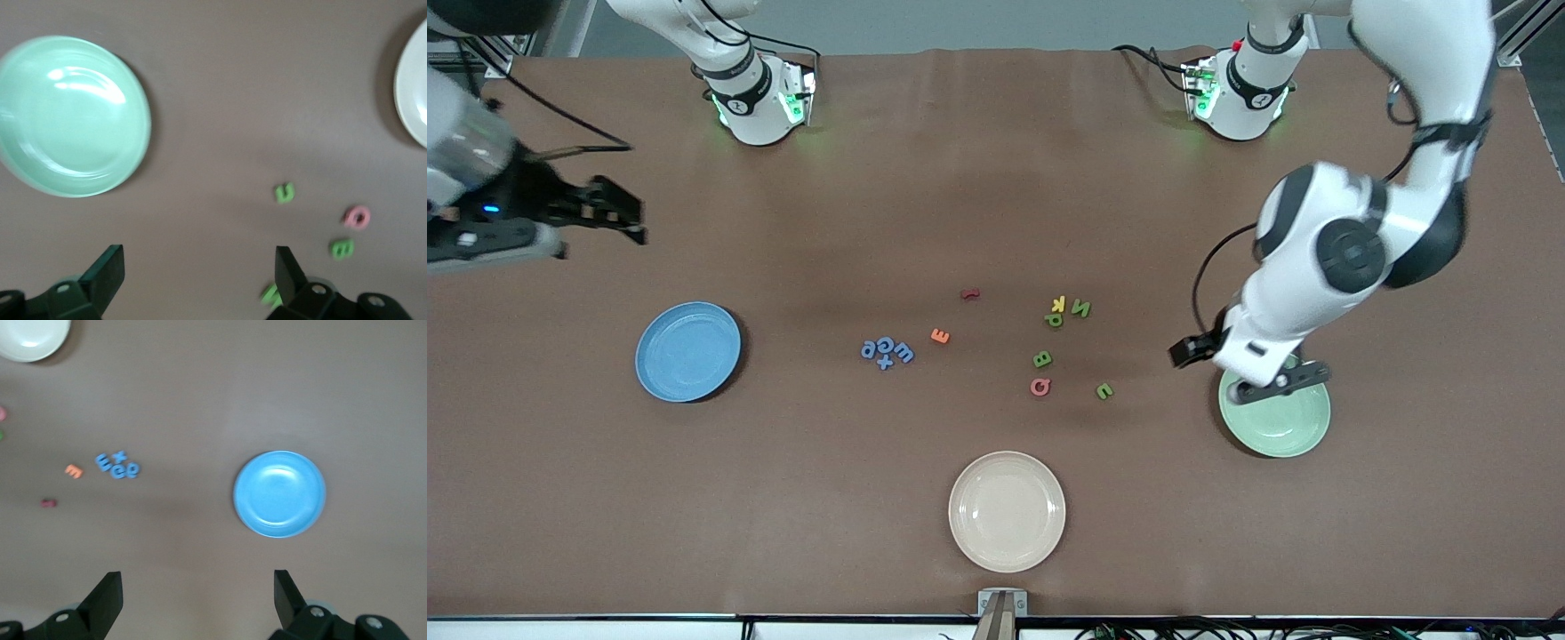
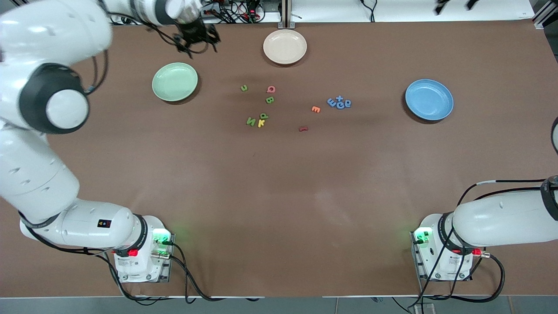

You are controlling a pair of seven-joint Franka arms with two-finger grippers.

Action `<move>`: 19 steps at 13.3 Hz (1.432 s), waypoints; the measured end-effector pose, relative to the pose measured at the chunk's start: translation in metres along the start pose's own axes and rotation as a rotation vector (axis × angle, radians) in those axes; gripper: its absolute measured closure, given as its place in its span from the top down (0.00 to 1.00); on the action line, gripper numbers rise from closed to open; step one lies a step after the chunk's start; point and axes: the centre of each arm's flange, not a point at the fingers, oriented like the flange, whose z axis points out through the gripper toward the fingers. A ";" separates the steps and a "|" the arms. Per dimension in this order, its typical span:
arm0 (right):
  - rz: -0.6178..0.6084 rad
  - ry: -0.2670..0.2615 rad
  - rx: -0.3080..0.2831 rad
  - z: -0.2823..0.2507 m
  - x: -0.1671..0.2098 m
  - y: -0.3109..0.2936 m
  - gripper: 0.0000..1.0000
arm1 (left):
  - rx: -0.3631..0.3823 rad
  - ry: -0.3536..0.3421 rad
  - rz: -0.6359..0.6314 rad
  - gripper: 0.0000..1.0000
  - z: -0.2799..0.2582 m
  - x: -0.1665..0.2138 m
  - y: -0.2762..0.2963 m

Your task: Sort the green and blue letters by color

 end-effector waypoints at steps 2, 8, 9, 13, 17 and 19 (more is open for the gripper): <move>-0.010 -0.030 0.002 0.028 0.015 -0.038 1.00 | 0.014 0.021 -0.107 0.97 0.057 0.002 0.021; 0.023 -0.138 -0.004 0.100 0.041 -0.073 1.00 | -0.002 0.004 -0.395 0.79 0.148 0.011 0.081; 0.045 -0.166 -0.009 0.116 0.045 -0.076 0.99 | -0.001 -0.001 -0.422 0.78 0.154 0.010 0.083; 0.197 -0.234 -0.044 0.186 0.058 -0.113 0.99 | 0.010 -0.017 -0.477 0.75 0.176 -0.001 0.090; 0.508 -0.205 -0.073 0.256 0.056 -0.121 0.99 | 0.025 -0.028 -0.501 0.70 0.187 -0.013 0.098; 0.697 -0.172 -0.082 0.294 0.052 -0.135 0.99 | 0.029 -0.032 -0.500 0.63 0.191 -0.015 0.097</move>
